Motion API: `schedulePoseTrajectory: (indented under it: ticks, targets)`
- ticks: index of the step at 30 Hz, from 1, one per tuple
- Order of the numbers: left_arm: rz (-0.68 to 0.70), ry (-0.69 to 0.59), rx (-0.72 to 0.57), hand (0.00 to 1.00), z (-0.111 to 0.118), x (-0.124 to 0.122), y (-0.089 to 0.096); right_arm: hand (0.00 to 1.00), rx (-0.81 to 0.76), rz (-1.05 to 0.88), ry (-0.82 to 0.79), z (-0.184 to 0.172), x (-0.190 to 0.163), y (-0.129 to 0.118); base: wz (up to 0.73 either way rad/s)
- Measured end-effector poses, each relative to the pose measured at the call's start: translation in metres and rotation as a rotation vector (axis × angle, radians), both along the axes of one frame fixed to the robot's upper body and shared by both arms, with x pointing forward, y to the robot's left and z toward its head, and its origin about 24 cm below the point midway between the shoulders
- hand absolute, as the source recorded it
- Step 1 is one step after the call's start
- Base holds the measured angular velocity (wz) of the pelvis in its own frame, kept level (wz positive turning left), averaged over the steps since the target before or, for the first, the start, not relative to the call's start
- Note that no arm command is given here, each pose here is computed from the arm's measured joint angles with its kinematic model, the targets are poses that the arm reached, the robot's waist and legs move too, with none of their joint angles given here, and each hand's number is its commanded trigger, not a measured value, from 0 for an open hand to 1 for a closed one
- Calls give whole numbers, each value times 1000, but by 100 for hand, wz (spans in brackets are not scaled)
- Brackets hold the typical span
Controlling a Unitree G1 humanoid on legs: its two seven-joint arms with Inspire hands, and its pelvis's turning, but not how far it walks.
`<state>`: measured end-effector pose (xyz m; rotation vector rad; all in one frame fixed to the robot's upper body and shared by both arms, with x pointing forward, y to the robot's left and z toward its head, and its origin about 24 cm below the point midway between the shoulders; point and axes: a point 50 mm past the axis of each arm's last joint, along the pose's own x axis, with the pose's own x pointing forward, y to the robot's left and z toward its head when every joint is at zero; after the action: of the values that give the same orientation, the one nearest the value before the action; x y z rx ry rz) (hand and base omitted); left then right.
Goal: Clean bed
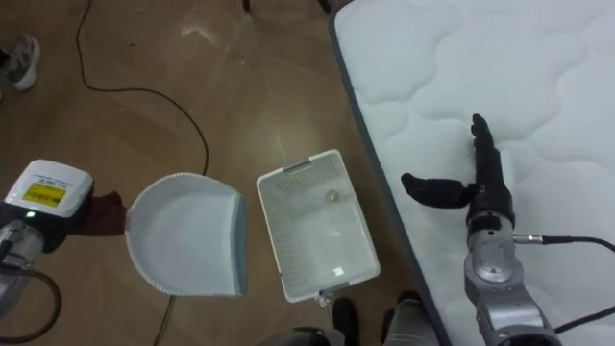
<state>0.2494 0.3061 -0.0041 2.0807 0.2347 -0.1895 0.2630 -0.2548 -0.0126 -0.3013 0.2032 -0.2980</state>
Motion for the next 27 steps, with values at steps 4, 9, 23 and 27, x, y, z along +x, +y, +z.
schedulePoseTrajectory:
  ticks: [4, 9, 23, 27]
  targets:
    - [-19, 29, 8, 100, -5, -2, -5, 0, -7, -10, -1, 0, 0, 0, 0]
    - [-23, 37, 6, 100, -5, -1, -8, 0, -7, -6, 4, -2, -1, 2, 3]
    - [-105, -68, -88, 100, 4, 1, -19, 0, 86, -49, 115, -32, -36, -1, -4]
    - [-50, -117, -267, 100, -14, -16, -34, 0, 96, -53, 165, -43, -51, -1, -57]
